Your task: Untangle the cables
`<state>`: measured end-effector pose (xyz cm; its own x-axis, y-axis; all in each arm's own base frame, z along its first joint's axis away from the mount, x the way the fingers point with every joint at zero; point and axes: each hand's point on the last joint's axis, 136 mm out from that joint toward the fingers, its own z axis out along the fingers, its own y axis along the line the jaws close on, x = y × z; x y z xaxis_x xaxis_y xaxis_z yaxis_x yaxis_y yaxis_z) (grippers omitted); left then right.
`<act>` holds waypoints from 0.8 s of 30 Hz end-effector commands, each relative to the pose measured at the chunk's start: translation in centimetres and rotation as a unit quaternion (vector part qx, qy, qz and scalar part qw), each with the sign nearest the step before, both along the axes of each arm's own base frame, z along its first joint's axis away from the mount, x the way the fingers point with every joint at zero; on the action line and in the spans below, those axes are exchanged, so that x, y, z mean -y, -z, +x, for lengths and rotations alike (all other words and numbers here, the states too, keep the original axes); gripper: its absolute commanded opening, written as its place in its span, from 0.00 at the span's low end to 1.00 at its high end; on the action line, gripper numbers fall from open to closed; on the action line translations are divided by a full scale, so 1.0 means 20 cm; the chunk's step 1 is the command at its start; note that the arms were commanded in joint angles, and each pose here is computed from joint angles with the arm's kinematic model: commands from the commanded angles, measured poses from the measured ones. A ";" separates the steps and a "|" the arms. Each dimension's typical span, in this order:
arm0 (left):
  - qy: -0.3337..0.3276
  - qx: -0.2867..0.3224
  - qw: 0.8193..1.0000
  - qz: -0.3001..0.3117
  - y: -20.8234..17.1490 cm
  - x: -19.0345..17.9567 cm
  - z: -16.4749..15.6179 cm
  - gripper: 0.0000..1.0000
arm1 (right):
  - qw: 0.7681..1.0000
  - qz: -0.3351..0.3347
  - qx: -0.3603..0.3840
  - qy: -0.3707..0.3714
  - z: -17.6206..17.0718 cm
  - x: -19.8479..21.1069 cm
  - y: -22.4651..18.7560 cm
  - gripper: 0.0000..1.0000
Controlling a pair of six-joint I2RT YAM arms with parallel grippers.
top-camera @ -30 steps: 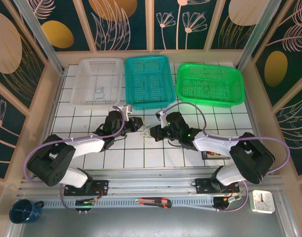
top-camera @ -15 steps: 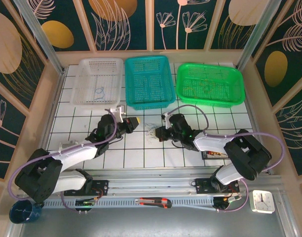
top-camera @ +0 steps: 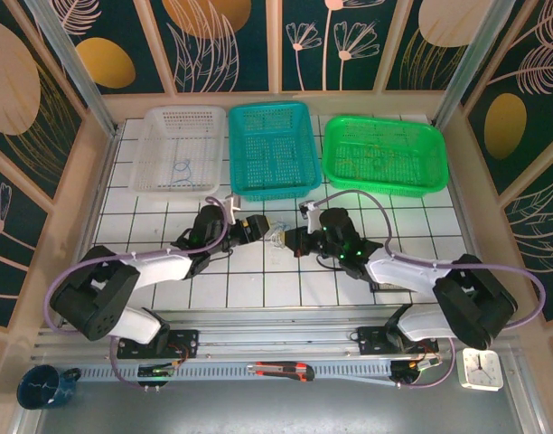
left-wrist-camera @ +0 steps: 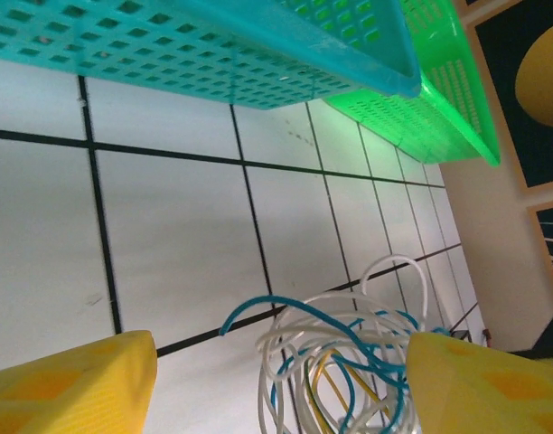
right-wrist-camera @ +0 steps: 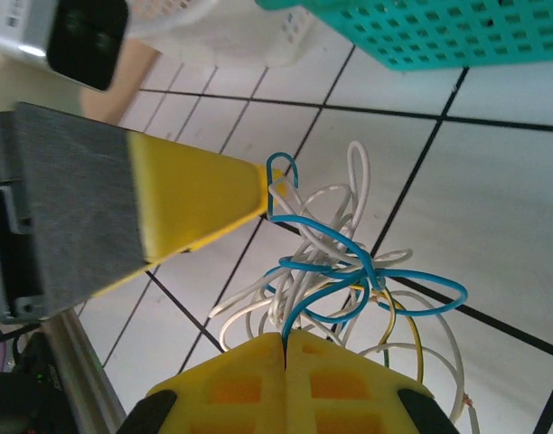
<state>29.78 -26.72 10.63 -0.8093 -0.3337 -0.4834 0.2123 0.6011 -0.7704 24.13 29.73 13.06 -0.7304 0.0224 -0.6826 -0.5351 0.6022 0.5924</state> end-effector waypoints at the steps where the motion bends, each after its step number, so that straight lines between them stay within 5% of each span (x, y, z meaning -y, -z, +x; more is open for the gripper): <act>1: 0.008 0.026 0.999 -0.040 -0.14 0.08 0.05 0.72 | 0.999 0.027 0.021 -0.004 0.01 -0.02 -0.13 0.00; 14: -0.015 0.031 0.997 -0.063 -0.16 0.09 0.11 0.56 | 0.999 0.028 0.025 -0.009 0.00 -0.02 -0.14 0.00; 24: -0.009 0.035 0.997 -0.070 -0.16 0.11 0.12 0.18 | 1.000 0.020 0.021 -0.009 0.00 -0.02 -0.11 0.00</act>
<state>31.55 -28.14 12.23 -0.7899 -0.4055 -0.4601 0.2092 0.5271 -0.8237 23.92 29.70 13.96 -0.7213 0.0286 -0.6920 -0.5474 0.5885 0.5950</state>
